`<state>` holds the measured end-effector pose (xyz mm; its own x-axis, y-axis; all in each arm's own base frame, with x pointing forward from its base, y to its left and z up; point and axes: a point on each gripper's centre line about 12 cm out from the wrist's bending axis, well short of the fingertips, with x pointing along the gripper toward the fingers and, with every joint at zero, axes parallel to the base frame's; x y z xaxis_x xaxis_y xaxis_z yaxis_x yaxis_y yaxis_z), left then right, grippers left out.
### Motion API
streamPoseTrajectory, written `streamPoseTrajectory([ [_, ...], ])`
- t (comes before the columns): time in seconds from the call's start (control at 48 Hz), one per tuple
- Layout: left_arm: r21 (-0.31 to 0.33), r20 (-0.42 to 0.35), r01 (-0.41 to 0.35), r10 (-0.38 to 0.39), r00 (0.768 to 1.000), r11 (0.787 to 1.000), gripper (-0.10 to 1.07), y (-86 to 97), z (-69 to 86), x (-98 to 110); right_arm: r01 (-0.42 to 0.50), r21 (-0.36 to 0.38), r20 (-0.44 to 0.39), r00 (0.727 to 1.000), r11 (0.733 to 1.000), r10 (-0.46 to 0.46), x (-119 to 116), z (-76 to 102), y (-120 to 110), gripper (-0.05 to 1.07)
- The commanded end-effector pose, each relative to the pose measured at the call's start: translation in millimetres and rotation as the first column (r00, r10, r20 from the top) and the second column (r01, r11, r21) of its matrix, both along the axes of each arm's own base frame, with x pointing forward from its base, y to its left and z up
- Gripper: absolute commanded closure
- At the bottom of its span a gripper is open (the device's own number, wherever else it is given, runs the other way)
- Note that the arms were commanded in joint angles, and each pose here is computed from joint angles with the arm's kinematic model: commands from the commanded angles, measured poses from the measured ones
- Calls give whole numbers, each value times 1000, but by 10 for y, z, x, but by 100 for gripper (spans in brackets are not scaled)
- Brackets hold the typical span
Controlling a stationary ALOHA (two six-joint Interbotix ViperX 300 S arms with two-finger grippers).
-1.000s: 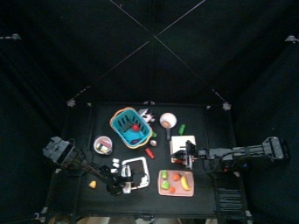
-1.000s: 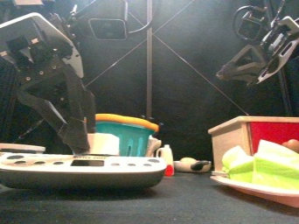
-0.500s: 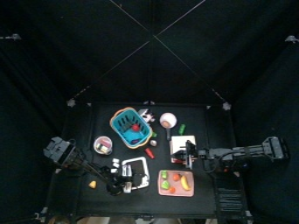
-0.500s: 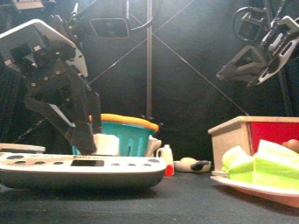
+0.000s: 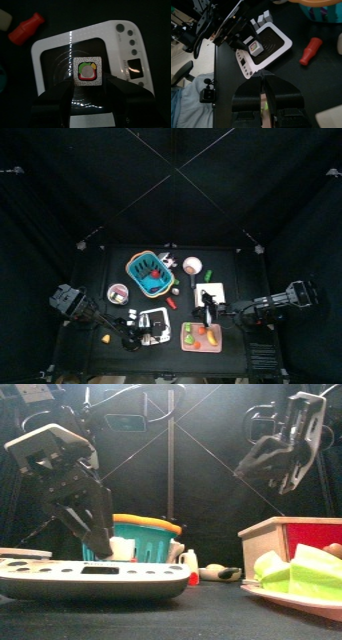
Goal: Grab sushi piece
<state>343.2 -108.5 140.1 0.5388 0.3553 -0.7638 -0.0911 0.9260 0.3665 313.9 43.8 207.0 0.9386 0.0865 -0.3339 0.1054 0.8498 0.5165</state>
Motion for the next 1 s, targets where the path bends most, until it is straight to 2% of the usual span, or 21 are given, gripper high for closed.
streamPoseTrajectory([
  [0.0, 90, 75, -7, 0, 997, 996, 22, -60, 230, -26, -18, -6, 64, 998, 1000, 18, 190, 119, 84, 95],
  [0.146, 179, 149, -18, -9, 989, 984, 22, -178, 301, -124, -22, -23, 96, 995, 999, 24, 370, 81, 123, 88],
  [0.271, 217, 190, -26, -16, 982, 976, 22, -280, 320, -234, -32, -46, 138, 990, 998, 38, 522, 71, 157, 78],
  [0.458, 249, 177, -77, 33, 984, 965, 22, -351, 275, -441, -52, -62, 152, 987, 997, 61, 794, 20, 254, 65],
  [0.729, 376, 184, -126, 59, 981, 918, 22, -472, 236, -624, -66, -80, 163, 984, 995, 78, 1271, -78, 361, 46],
  [0.854, 391, 194, -131, 58, 979, 911, 22, -541, 180, -668, -66, -87, 171, 982, 994, 80, 1426, -106, 385, 37],
  [0.979, 387, 210, -141, 61, 976, 911, 22, -594, 121, -692, -68, -97, 177, 981, 993, 84, 1549, -138, 388, 35],
])
